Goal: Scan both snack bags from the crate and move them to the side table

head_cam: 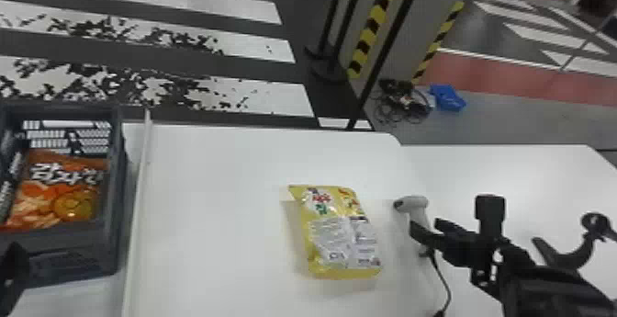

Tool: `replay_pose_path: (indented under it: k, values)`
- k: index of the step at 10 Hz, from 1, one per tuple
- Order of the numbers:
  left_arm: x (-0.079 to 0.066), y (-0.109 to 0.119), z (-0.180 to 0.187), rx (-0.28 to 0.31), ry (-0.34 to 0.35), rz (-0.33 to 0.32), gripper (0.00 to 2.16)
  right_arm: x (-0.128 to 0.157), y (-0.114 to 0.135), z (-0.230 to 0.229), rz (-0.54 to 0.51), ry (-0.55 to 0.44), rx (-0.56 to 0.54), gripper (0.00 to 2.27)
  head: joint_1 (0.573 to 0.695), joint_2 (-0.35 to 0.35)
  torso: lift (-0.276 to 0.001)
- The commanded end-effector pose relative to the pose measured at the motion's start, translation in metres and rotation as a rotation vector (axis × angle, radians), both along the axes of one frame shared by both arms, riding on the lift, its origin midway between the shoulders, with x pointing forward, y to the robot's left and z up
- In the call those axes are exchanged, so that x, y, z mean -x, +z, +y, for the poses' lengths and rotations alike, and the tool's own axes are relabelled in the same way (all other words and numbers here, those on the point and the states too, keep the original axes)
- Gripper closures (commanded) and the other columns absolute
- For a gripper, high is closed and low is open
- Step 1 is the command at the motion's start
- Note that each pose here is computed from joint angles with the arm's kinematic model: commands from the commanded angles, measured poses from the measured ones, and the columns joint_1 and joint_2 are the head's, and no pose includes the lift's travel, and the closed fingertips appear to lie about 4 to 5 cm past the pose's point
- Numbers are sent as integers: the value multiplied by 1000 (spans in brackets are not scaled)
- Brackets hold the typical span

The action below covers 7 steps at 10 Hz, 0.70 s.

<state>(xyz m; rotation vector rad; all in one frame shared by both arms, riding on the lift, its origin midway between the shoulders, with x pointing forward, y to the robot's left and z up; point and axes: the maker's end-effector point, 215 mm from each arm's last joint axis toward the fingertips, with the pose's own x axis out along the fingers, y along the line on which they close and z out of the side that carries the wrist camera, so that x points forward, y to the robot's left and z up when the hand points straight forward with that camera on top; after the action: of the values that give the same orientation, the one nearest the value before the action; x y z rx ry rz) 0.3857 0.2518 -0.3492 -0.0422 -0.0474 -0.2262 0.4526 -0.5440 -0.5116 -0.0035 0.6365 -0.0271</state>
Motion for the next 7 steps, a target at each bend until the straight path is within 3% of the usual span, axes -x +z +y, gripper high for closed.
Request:
replay_pose_path:
  k: [1,2,4,7]
  values:
    - [0,0,0,0,1,0,73,-2,-5,-5,30,9,6,863,695,-350,-99]
    - [0,0,0,0,1,0,73,0,-8,-5,42,9,4,1453,695,-350,-99]
    - [-1,-1,1,0,2,1,73,1,-9,-5,48,10,5,1949,695,-350,-99]
    - [0,-1,1,0,4,1,73,5,14,1,22,2,2,2125,695,-350,-99]
